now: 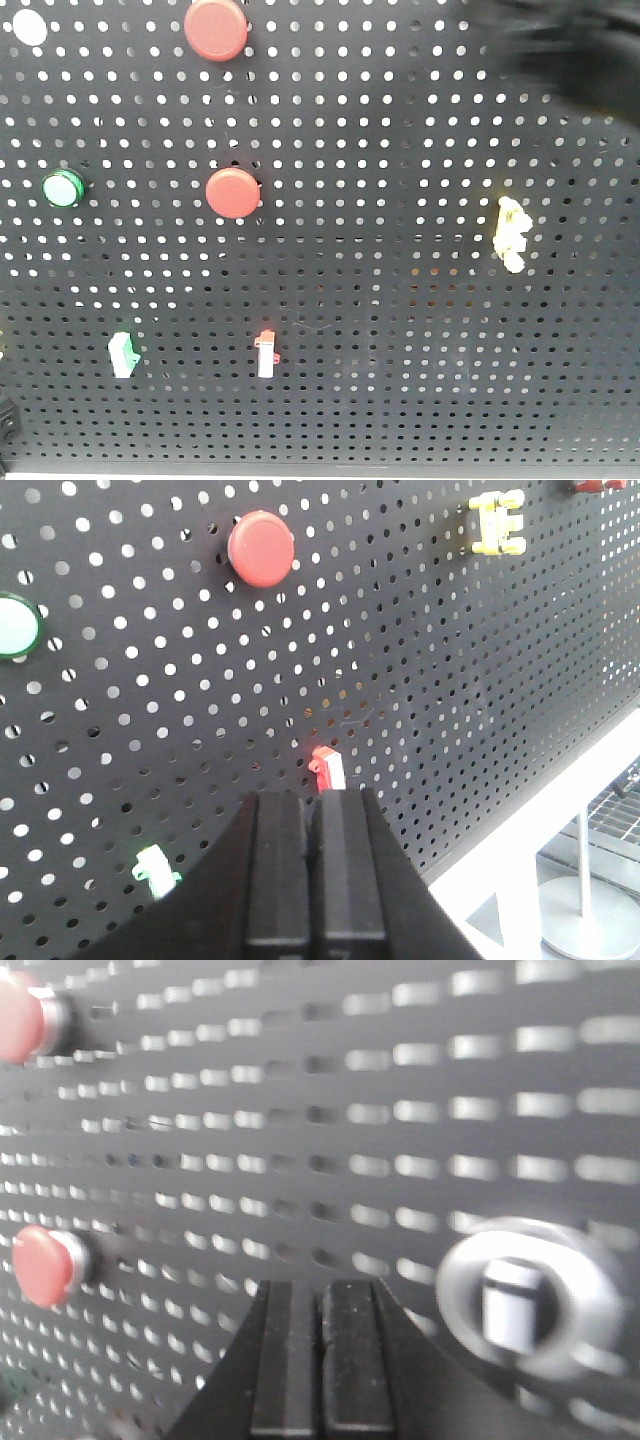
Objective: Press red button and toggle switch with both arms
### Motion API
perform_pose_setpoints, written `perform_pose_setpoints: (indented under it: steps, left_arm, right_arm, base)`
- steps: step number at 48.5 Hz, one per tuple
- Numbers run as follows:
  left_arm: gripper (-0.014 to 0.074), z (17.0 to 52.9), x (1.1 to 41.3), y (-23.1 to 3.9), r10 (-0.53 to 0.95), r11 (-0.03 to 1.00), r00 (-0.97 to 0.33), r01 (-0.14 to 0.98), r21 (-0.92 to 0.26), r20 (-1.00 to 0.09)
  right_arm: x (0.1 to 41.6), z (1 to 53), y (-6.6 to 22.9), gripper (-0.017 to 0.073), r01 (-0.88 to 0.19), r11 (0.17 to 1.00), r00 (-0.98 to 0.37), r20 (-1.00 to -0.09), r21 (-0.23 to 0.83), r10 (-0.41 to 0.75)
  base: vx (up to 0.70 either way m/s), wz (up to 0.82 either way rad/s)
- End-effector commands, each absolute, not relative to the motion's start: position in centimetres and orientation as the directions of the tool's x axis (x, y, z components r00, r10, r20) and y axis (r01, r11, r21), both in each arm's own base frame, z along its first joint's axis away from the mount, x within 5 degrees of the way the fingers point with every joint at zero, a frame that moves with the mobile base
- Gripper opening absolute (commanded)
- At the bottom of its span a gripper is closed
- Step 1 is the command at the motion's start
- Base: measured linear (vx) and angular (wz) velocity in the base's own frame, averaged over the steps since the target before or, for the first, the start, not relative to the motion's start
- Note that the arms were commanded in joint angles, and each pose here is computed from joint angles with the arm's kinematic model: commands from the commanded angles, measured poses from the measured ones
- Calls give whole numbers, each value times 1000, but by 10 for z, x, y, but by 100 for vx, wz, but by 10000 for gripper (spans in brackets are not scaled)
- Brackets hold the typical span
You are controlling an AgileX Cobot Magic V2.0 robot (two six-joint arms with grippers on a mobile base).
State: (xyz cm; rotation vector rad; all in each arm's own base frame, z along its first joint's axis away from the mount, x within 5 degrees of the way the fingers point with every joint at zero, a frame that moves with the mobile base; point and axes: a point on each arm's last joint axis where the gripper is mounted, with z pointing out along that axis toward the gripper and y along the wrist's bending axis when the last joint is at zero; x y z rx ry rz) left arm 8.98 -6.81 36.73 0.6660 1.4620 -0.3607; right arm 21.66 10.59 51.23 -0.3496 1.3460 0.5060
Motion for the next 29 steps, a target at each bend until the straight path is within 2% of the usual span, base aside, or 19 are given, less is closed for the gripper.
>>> perform_pose_setpoints:
  steps: [1,15,29]
  left_arm:
    - [2,382,90,-66,85,798,150,581,158,-985]
    - [2,383,90,-66,62,803,150,579,138,-987]
    - [2,383,90,-66,50,804,141,581,124,-989]
  right_arm:
    - [208,525,98,-4,-527,848,176,-969,58,176]
    - [219,519,101,-4,-517,853,154,-972,74,177]
    - [220,521,98,-4,-478,878,196,-971,26,135]
  base:
    - [0,0]
    - [0,0]
    - [0,0]
